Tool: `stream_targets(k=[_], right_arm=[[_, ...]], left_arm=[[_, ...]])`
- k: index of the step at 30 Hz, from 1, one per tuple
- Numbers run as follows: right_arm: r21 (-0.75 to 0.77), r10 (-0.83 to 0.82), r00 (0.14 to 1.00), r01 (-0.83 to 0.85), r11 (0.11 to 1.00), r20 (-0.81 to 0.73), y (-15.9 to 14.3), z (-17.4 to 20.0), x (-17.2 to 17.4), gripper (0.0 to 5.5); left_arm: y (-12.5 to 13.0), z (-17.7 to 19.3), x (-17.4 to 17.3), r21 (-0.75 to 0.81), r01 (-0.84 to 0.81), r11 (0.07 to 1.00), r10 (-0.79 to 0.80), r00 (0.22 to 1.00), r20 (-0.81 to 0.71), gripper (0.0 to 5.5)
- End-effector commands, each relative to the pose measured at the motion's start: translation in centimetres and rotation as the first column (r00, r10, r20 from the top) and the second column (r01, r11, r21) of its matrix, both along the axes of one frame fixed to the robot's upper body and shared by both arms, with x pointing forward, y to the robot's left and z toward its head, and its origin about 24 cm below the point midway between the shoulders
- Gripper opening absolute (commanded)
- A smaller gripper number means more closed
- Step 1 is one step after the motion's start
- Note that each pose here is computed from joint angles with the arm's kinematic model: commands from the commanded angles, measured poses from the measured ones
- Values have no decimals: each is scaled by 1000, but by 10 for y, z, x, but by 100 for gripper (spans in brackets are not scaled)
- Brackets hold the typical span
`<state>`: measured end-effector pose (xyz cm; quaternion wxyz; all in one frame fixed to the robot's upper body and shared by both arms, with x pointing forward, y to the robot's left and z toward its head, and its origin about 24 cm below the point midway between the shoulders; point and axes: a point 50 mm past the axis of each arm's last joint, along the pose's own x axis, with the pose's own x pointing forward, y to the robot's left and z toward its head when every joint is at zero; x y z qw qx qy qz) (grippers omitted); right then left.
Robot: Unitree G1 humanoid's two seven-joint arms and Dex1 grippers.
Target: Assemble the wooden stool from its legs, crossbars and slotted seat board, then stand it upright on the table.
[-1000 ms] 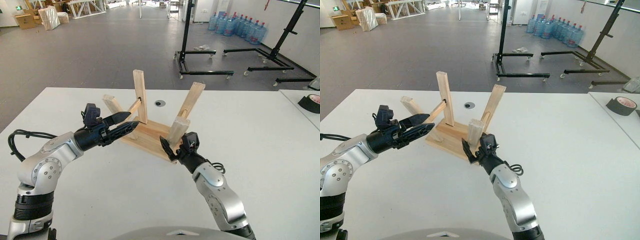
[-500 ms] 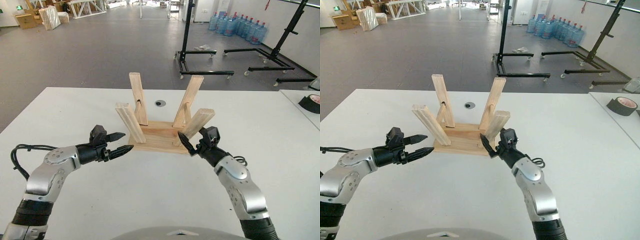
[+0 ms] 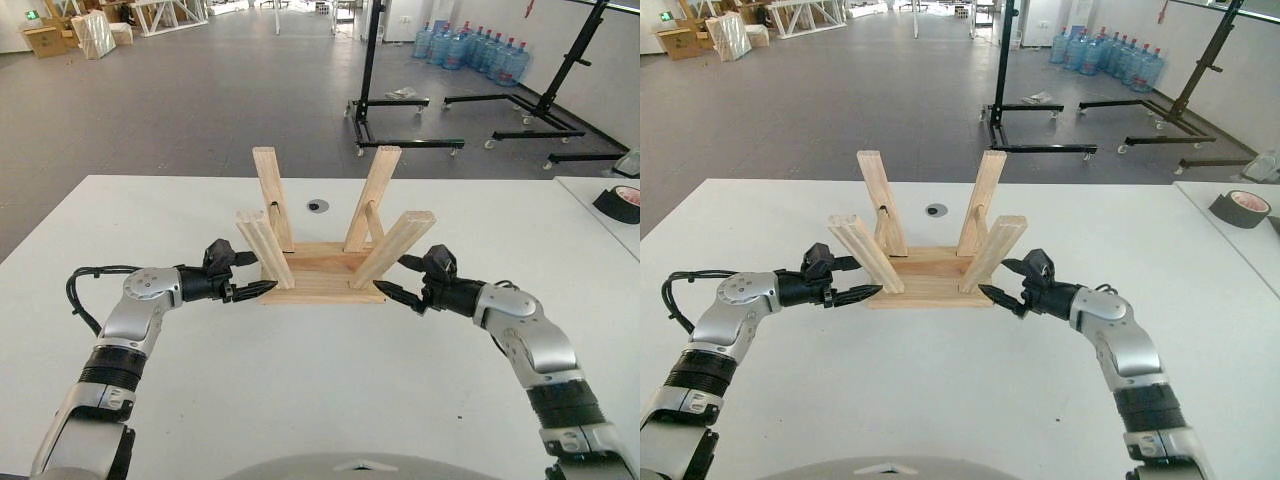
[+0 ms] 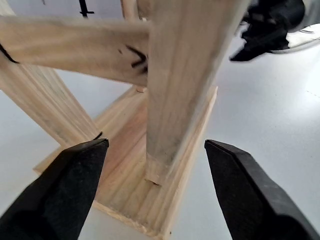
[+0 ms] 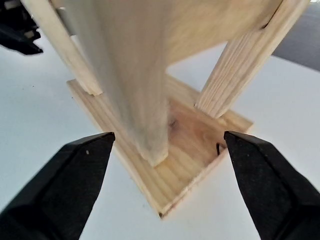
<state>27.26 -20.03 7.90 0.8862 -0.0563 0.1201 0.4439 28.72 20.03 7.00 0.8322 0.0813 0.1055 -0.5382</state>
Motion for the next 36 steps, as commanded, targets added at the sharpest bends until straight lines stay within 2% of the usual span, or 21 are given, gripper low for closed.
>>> stream_targets(k=[1,3,8,15,18,25,28,32,36], right_arm=[[-12,104,994,-104,995,16,6,3,17,404],[-22,151,989,-151,988,1,8,-4,22,408],[-4,224,975,-224,975,-2,2,-10,24,302],[30,322,946,-321,947,-33,-2,-6,20,168],[35,336,941,-335,942,-32,1,-6,20,131],[45,373,927,-371,927,-45,4,-12,13,124],[127,404,909,-391,912,-106,8,-8,0,121],[278,490,808,-414,867,-327,15,10,-38,120],[454,559,595,-335,826,-577,15,34,-79,114]], left_arm=[[-3,2,8,29,35,999,-35,999,12,354],[-5,0,13,47,41,998,-43,999,29,333],[-17,-3,15,-18,116,993,-115,992,56,240],[-11,-2,13,-20,183,983,-182,983,31,124],[-6,1,14,-20,187,982,-186,982,32,118],[-5,-2,12,-19,242,970,-242,970,-12,118],[-7,-3,2,-91,264,960,-271,959,-79,118],[-13,13,-42,-285,305,909,-387,873,-298,118],[-32,35,-92,-444,275,853,-493,703,-512,117]])
